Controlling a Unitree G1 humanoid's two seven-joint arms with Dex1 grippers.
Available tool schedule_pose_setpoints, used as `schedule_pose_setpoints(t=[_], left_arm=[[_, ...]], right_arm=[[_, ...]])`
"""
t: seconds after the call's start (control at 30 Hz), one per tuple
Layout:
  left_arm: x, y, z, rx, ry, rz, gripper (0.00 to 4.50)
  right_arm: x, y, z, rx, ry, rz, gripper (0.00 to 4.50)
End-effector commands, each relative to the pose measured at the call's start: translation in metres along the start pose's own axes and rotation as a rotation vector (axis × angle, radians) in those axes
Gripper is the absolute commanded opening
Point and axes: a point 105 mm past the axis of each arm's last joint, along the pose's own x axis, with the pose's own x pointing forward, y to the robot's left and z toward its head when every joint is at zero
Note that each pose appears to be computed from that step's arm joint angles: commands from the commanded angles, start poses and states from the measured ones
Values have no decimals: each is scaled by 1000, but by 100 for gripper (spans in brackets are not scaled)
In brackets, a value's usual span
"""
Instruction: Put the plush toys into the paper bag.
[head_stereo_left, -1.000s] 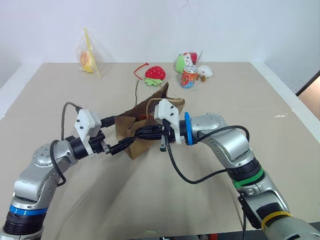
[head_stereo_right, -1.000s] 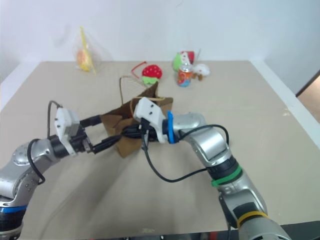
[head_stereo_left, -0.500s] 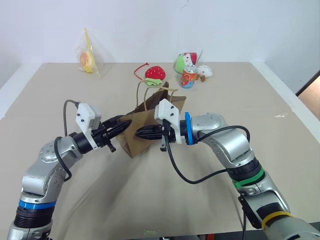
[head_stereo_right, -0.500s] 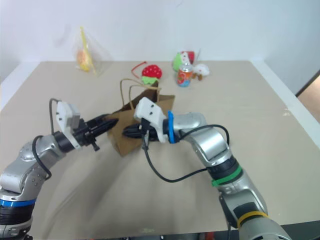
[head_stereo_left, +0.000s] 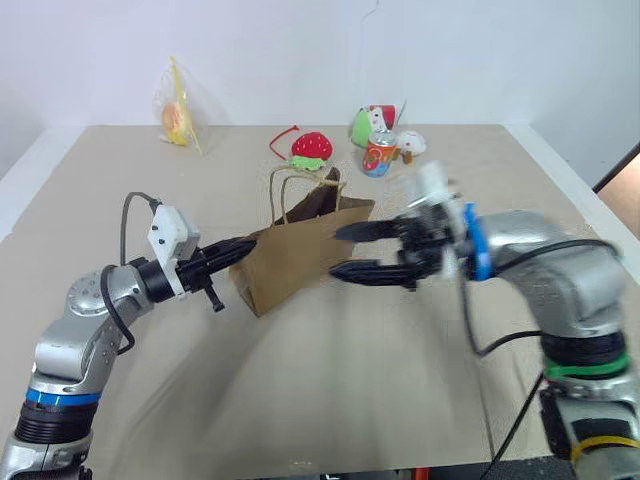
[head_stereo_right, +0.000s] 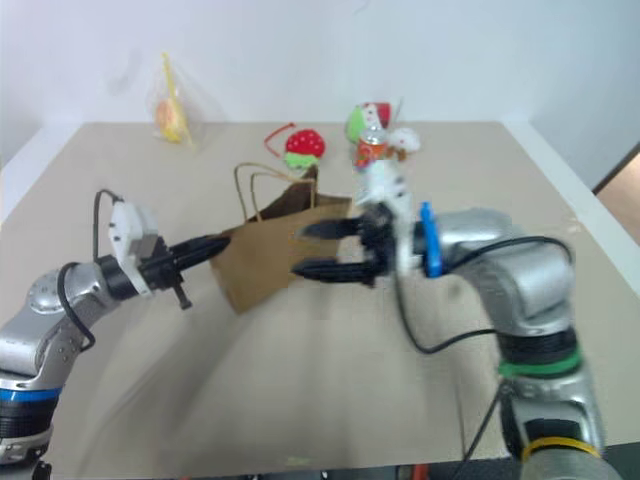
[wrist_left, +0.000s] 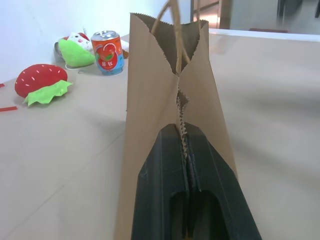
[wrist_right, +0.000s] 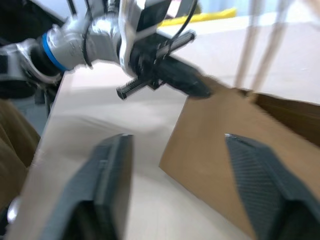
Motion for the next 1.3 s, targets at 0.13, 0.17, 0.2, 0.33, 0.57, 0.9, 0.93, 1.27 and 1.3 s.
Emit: schedule_pose_setpoints(t=[0.13,0.17,0.2,0.33,0.57,0.9,0.93,1.27,1.3], left_arm=[[-2,6,16,86,-33,-65,0],[-2,6,17,86,-35,-71,0],[-2,6,17,89,-35,-81,0],[-2,1,23,96,-51,-128,0],[-2,-20,37,132,-96,-216,0],[-11,-58,46,137,-90,-455,0],[-13,-61,45,135,-86,-469,0],[-21,-60,14,133,19,-553,0],[-21,-61,9,139,34,-569,0]], right_arm=[[-35,2,33,-48,-69,6,448],[-36,1,35,-49,-77,5,448],[-37,0,36,-60,-86,1,448],[-44,-8,35,-122,-73,-36,448],[-77,-21,26,-180,66,-106,448],[-110,-20,46,-151,91,-141,448],[-110,-19,48,-152,87,-140,448],[-107,-15,45,-153,98,-135,448],[-105,-16,45,-157,96,-134,448]])
